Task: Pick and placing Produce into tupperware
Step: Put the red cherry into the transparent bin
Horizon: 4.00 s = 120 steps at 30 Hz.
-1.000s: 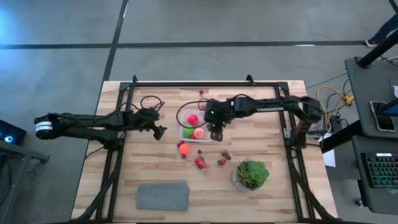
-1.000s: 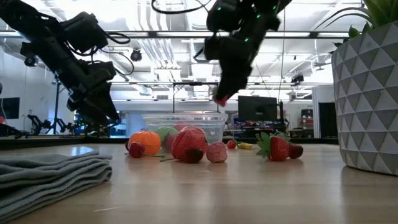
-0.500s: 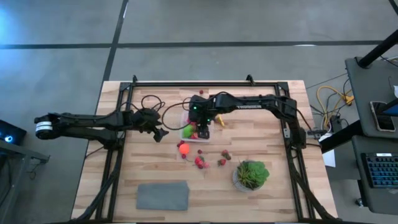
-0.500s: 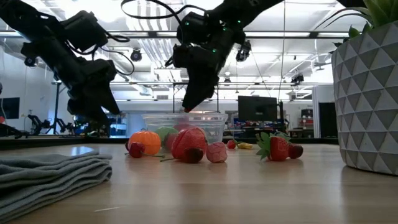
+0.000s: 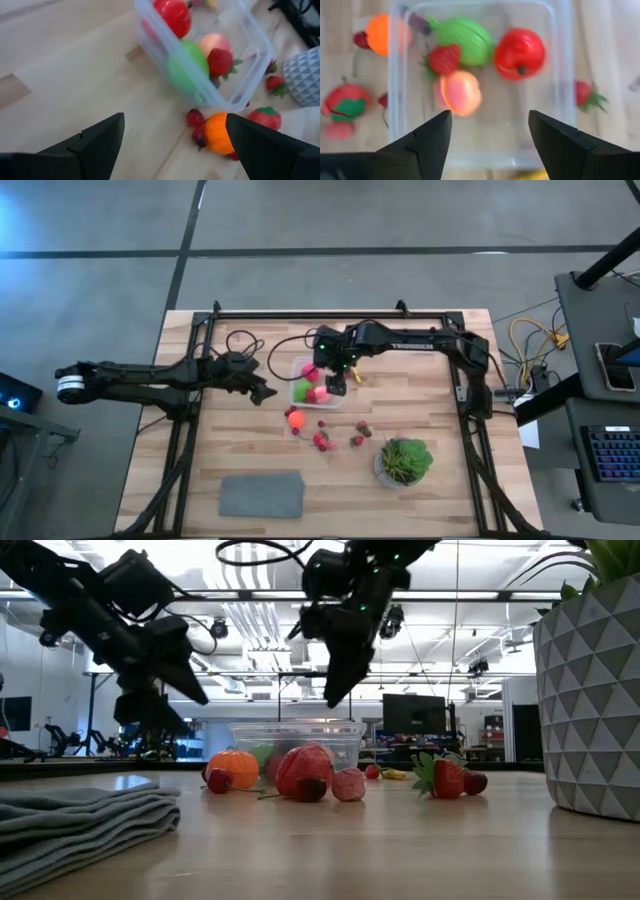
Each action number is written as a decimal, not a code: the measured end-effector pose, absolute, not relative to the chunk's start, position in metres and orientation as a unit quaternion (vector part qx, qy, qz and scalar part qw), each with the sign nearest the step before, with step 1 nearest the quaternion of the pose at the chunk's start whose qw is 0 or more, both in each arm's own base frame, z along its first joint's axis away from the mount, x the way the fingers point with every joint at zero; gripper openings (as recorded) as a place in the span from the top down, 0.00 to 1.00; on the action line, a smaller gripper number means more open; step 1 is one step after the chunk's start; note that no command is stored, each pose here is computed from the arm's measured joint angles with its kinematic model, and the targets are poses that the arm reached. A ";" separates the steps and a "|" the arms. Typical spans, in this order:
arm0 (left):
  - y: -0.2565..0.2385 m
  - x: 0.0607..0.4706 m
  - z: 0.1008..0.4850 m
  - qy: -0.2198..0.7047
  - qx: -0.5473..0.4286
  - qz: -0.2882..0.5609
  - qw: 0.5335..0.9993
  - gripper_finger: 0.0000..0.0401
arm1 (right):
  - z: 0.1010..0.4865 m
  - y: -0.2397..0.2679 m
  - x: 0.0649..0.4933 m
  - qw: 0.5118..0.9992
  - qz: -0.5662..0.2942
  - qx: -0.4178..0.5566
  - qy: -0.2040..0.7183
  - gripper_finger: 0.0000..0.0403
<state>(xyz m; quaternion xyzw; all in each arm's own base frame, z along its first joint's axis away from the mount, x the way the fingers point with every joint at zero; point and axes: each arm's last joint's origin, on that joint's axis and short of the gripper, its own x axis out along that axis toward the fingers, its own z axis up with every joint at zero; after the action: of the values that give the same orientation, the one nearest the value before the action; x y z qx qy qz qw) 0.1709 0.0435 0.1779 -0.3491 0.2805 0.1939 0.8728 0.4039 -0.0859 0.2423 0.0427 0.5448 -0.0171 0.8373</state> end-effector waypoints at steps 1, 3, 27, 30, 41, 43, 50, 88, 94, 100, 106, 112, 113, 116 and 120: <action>0.044 0.171 0.179 0.275 -0.349 0.192 0.875 0.17 | 0.244 -0.086 0.400 0.836 -0.025 0.039 0.547 0.36; 0.044 0.174 0.181 0.259 -0.350 0.187 0.881 0.17 | 0.248 -0.086 0.390 0.834 -0.042 0.040 0.548 0.37; 0.009 0.194 0.150 0.374 -0.121 0.020 0.919 0.17 | 0.212 -0.058 0.273 0.806 -0.157 0.207 0.532 0.38; 0.009 0.198 0.146 0.375 -0.079 0.040 0.923 0.17 | 0.212 -0.057 0.271 0.807 -0.161 0.215 0.526 0.38; 0.005 0.212 0.131 0.373 -0.063 0.032 0.925 0.19 | 0.212 -0.057 0.270 0.807 -0.162 0.215 0.526 0.38; 0.002 0.213 0.129 0.377 -0.060 0.026 0.924 0.22 | 0.212 -0.057 0.270 0.807 -0.161 0.215 0.525 0.39; -0.001 0.220 0.127 0.372 -0.057 0.019 0.926 0.35 | 0.212 -0.057 0.270 0.808 -0.161 0.214 0.526 0.38; -0.011 0.242 0.116 0.388 -0.034 0.028 0.921 0.79 | 0.210 -0.057 0.269 0.806 -0.162 0.215 0.528 0.40; -0.011 0.234 0.123 0.417 -0.033 0.026 0.908 0.79 | 0.210 -0.057 0.269 0.806 -0.162 0.215 0.528 0.39; -0.010 0.221 0.154 0.425 -0.031 0.029 0.904 0.79 | 0.210 -0.057 0.269 0.807 -0.161 0.213 0.526 0.40; -0.007 0.212 0.191 0.369 0.009 0.043 0.928 0.79 | 0.211 -0.058 0.271 0.814 -0.169 0.203 0.518 0.39; 0.001 0.215 0.207 0.342 0.056 0.060 0.936 0.79 | 0.211 -0.059 0.273 0.819 -0.168 0.201 0.510 0.40; 0.003 0.217 0.207 0.344 0.069 0.059 0.935 0.79 | 0.211 -0.059 0.273 0.820 -0.167 0.200 0.510 0.40; 0.010 0.228 0.205 0.336 0.111 0.057 0.934 0.79 | 0.212 -0.059 0.273 0.822 -0.167 0.200 0.506 0.40; 0.024 0.250 0.201 0.284 0.131 0.080 0.946 0.79 | 0.212 -0.059 0.273 0.822 -0.166 0.201 0.507 0.40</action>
<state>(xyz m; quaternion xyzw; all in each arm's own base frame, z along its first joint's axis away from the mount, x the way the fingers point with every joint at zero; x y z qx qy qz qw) 0.2498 0.0238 0.2014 0.1307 0.2842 0.0799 0.9465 0.2734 -0.0587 0.2119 0.2005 0.5066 -0.1662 0.8219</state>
